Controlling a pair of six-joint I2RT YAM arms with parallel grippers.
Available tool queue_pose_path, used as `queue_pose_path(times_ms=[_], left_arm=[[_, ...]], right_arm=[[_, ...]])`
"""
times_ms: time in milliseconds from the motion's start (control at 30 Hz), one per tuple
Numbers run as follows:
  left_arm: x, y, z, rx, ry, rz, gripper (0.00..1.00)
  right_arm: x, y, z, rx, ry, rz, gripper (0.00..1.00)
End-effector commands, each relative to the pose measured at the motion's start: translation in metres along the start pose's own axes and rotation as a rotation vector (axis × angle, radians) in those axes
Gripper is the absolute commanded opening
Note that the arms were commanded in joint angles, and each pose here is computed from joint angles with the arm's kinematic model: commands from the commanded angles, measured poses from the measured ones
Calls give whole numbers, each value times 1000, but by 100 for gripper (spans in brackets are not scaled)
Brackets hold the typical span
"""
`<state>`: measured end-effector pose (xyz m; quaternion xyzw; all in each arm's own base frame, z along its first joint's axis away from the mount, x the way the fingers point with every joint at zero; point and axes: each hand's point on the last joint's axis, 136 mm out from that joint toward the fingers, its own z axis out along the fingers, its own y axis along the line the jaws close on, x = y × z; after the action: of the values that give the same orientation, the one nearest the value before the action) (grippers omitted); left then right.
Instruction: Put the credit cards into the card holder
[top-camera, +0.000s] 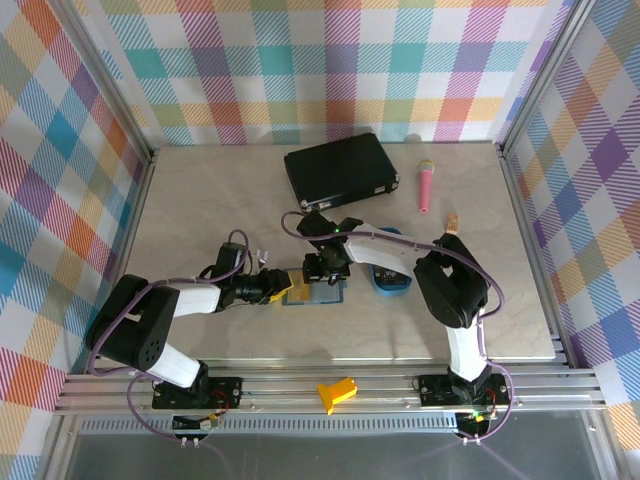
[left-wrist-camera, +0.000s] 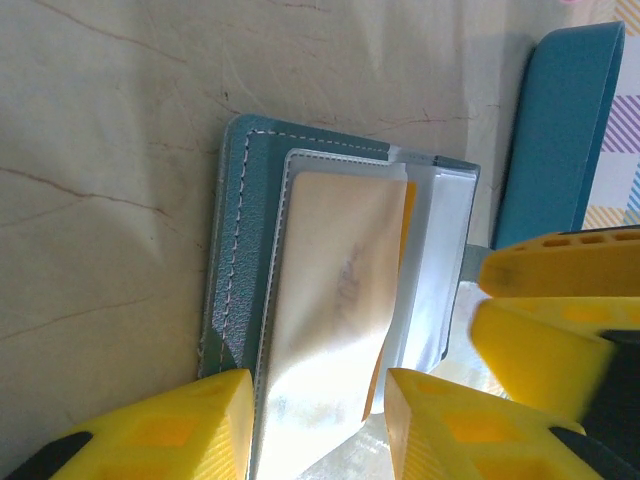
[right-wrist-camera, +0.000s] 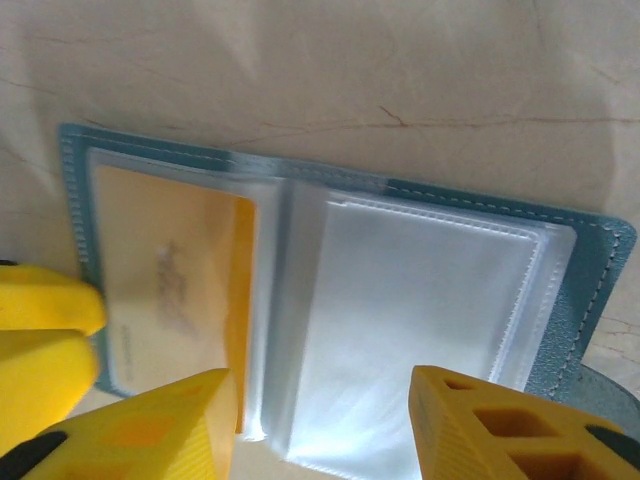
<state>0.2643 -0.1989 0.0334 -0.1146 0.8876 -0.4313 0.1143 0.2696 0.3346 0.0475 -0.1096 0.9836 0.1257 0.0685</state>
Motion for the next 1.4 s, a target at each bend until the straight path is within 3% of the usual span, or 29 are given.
queue_pose_path(times_ms=[0,667,1367], left_arm=[[6,8,3,-44,17,17,40],[7,8,3,-47,19,19,40],[6,7,3,-49,19,20,39]], right_arm=[[-2,-10,-3,36,1,30,51],[3,-17,12,21,52,62,54],[12,8,28,-140,114,111,55]])
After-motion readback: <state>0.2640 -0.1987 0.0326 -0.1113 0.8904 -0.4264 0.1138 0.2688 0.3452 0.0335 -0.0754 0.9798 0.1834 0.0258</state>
